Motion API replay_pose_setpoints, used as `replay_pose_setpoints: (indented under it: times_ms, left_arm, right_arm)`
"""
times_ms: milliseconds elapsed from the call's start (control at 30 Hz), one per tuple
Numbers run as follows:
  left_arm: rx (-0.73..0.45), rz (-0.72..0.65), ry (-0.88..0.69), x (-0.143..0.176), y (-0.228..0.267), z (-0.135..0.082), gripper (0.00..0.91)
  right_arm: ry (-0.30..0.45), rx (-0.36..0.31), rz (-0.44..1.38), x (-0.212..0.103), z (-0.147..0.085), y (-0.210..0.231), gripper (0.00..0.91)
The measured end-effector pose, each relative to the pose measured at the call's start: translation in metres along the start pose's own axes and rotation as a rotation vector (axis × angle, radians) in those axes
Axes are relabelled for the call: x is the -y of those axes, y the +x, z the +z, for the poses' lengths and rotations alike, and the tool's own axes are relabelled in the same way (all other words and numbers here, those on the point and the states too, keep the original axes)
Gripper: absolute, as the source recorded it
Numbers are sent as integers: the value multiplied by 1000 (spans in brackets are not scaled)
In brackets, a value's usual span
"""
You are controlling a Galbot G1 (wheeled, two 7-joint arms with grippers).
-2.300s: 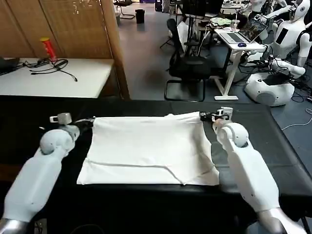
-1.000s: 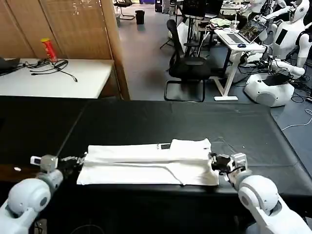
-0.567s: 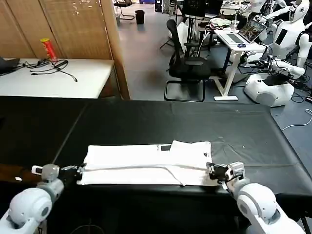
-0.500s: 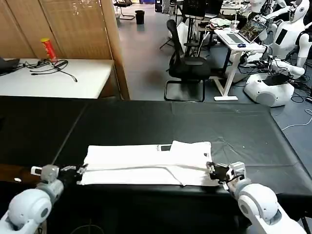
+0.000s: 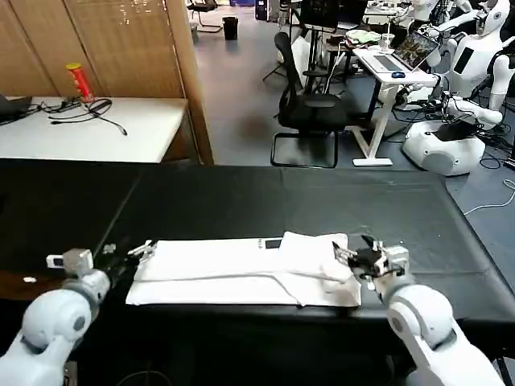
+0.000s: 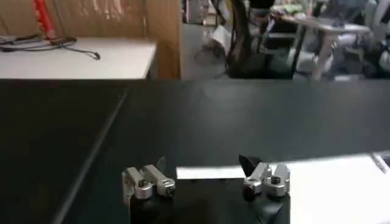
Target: Fold and organize the clothes.
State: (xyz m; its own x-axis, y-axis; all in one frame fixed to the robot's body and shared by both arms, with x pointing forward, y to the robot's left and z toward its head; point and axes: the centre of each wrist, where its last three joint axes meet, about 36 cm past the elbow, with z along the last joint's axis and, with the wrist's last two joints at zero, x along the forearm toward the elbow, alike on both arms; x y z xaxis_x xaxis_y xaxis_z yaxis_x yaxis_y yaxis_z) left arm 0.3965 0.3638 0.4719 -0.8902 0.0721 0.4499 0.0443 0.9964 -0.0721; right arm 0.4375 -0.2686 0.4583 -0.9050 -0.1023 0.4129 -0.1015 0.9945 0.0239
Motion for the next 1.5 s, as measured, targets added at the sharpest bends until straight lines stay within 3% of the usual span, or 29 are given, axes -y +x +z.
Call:
replay_pose_setpoints:
  times_ms: [367,433,567,700,767,800,833,900,933,1467,1500]
  left_arm:
    - [-66,-39,73,-18,-38,18,878]
    - [-74,-37,77,-18,-39,21,722]
    - [-82,-37,82,-19,-41,25,634]
    - [-87,-39,84,-20,-42,27,536]
    - [-88,-39,86,-20,-42,29,419]
    - [-89,-39,86,-19,-42,29,341]
    - [-89,-40,86,-19,-42,30,156]
    - [-89,-45,84,-20,-43,32,68]
    - [-89,-46,85,-20,-44,33,10]
    - [-19,-49,62,-11,-78,36,0]
    - [-14,-48,57,-10,-81,34,117]
  right_arm:
    - [-76,-55,22,-3,14,-38,878]
    - [-81,-65,30,-2,18,-39,878]
    - [-94,-81,41,-1,25,-42,858]
    - [-109,-83,45,-2,31,-41,692]
    - [-111,-79,49,-3,34,-41,449]
    - [-111,-75,52,-4,36,-41,273]
    - [-112,-73,54,-4,37,-41,195]
    - [-115,-67,58,-6,39,-42,78]
    - [-117,-63,59,-7,40,-42,68]
    - [-156,15,111,-17,49,-49,49]
    - [-157,16,108,-16,49,-49,98]
